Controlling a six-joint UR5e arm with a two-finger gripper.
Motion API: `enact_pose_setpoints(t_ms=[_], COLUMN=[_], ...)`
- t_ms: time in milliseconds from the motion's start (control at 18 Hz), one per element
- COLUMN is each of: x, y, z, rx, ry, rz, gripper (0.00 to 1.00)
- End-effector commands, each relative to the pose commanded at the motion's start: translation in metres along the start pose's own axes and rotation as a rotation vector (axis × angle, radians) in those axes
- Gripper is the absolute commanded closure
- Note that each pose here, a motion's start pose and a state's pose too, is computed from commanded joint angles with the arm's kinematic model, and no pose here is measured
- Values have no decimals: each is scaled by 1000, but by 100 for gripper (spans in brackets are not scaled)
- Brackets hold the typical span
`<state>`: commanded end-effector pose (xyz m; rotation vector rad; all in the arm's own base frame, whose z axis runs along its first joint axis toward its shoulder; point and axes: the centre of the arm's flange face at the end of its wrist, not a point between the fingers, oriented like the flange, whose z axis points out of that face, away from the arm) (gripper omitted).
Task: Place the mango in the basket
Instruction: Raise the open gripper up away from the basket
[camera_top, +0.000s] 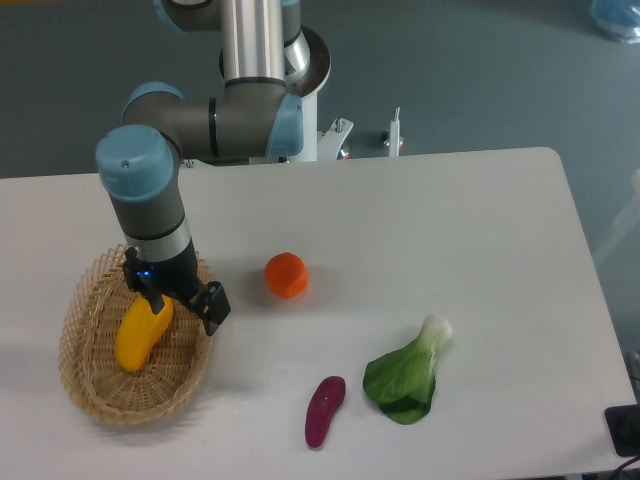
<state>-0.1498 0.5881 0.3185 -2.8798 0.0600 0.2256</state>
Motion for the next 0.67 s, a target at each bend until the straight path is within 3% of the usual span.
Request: enact_pose_setpoints(t_ms=[667], x=[-6], y=[-1], z=[-8], rx=[0], ry=[-3], rz=[48], gripper=[0])
